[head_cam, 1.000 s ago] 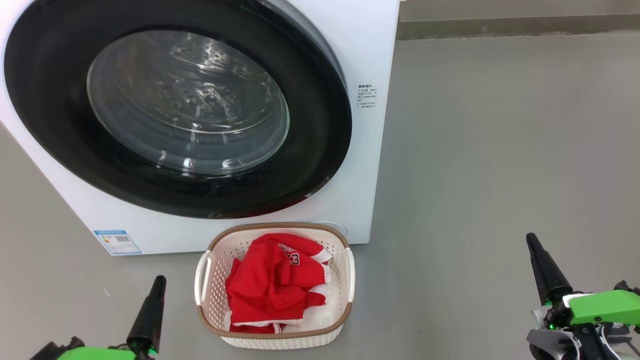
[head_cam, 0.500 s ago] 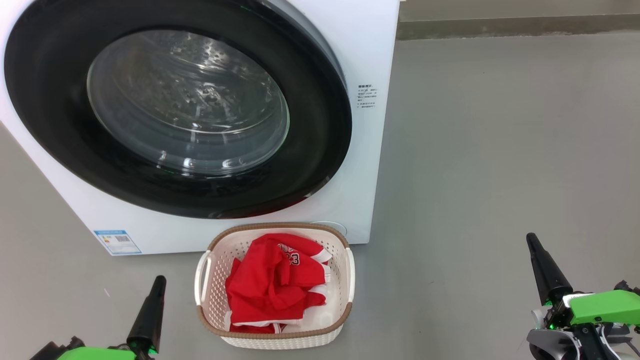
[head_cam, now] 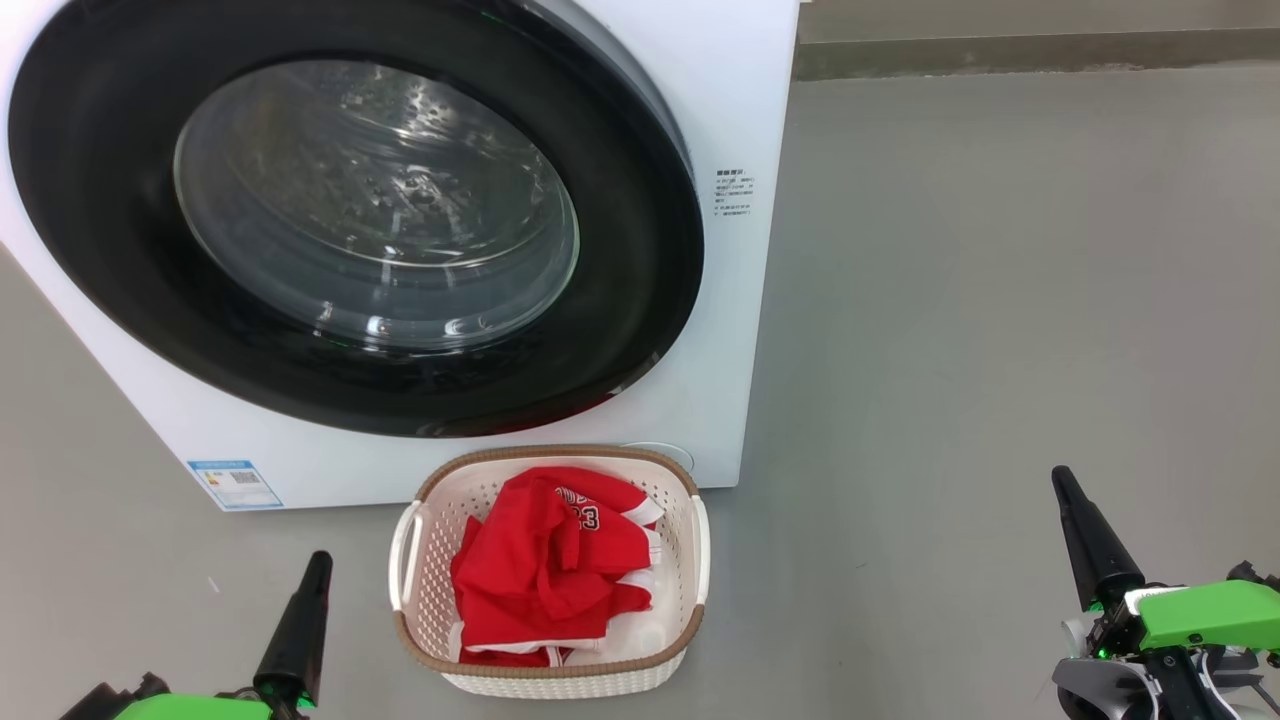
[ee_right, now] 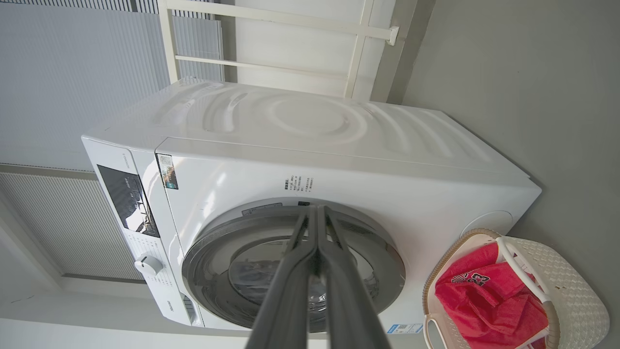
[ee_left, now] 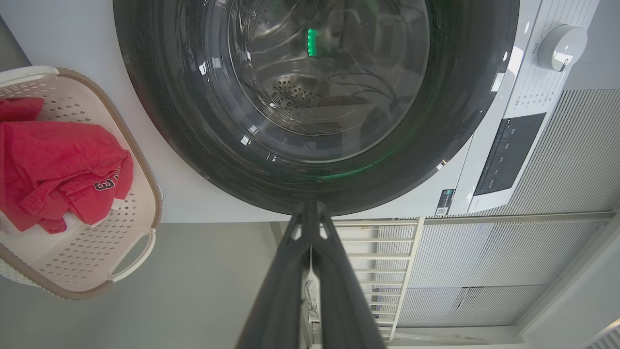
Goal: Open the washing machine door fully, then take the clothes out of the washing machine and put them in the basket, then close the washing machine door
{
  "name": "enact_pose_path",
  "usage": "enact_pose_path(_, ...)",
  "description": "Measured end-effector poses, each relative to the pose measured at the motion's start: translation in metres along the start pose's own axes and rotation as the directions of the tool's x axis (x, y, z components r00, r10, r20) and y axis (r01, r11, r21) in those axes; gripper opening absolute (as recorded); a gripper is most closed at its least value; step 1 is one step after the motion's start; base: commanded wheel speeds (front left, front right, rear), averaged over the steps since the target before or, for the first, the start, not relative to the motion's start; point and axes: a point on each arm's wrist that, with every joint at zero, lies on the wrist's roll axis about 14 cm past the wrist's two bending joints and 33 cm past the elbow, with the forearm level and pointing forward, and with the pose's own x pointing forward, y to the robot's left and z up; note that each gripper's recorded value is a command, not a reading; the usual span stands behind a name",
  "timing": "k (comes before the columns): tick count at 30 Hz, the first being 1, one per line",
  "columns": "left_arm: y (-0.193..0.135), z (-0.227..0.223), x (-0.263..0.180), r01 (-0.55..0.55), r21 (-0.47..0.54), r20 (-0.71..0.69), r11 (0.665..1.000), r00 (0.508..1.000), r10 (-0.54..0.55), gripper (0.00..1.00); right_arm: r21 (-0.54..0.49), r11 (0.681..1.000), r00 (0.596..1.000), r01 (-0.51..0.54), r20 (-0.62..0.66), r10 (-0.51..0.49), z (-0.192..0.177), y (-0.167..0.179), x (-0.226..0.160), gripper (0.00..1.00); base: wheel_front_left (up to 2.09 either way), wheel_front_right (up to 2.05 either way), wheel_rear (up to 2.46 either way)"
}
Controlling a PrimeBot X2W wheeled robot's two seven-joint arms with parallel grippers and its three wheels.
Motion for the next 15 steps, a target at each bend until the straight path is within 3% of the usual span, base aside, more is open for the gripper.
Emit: enact_pose_path(15,0.0000,0.0000,0.0000,0.000,0.000,0.000,1.000,1.000,0.000,0.00,0.000,1.000,1.000,0.000,0.001,0.000,0.0003,0.0000,0.0000,0.00,0.00,0.00,0.00)
